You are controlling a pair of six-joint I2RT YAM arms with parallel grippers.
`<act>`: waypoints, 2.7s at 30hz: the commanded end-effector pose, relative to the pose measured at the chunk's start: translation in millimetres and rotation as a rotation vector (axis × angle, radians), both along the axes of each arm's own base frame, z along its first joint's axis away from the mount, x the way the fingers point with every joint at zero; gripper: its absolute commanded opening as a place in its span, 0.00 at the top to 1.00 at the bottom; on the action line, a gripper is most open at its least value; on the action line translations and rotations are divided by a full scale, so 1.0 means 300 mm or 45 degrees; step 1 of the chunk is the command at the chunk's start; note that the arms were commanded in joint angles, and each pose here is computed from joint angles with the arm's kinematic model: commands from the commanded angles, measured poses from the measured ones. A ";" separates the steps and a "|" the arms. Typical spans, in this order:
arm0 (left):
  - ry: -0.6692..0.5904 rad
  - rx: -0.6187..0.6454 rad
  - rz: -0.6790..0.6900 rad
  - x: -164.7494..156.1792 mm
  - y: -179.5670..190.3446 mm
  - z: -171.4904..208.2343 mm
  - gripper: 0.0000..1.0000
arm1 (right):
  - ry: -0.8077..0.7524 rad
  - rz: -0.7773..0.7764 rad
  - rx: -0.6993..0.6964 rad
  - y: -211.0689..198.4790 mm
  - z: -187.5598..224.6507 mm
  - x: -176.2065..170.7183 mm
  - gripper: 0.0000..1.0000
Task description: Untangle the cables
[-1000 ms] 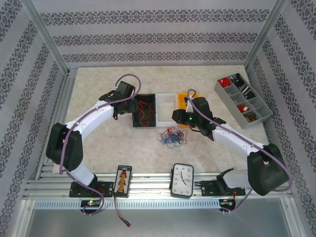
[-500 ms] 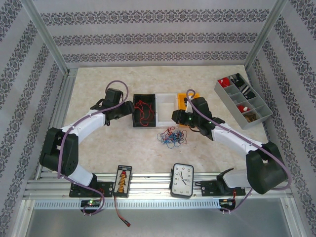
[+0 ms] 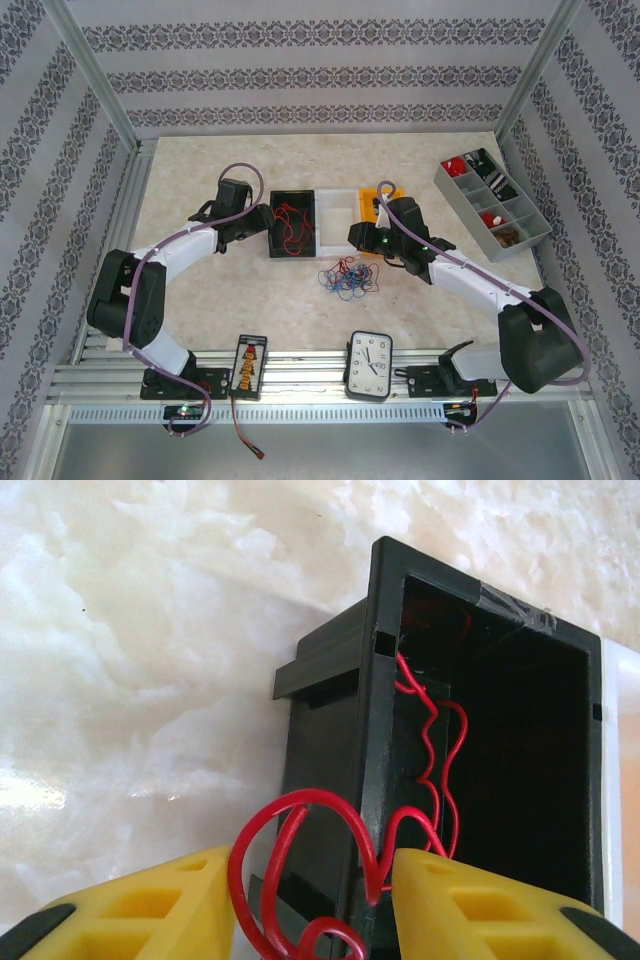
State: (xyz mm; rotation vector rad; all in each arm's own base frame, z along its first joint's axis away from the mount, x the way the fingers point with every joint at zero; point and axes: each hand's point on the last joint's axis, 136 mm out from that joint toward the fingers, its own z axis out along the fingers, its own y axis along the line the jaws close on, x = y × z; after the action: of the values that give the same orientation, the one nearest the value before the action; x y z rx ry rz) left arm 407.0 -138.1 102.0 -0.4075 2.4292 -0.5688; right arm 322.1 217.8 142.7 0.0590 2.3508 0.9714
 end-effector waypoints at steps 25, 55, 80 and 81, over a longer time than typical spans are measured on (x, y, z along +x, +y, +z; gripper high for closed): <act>-0.411 0.042 -0.069 0.116 -0.091 0.294 1.00 | -0.027 0.011 -0.028 0.002 0.007 -0.001 0.83; -0.075 0.376 -0.145 0.157 -0.263 -0.130 1.00 | -0.014 -0.020 -0.037 -0.023 -0.008 -0.001 0.83; -0.331 0.440 -0.052 0.270 -0.247 0.237 0.34 | -0.036 -0.018 -0.028 -0.032 0.019 -0.003 0.82; -0.350 0.435 -0.045 0.268 -0.242 0.258 0.32 | -0.035 -0.021 -0.029 -0.034 0.018 -0.003 0.82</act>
State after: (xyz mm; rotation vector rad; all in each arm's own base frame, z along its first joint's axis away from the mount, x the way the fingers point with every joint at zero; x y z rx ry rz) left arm 486.8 -215.9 135.3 -0.1237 2.3034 -0.1998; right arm 320.7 209.9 140.3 0.0654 2.3520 0.9371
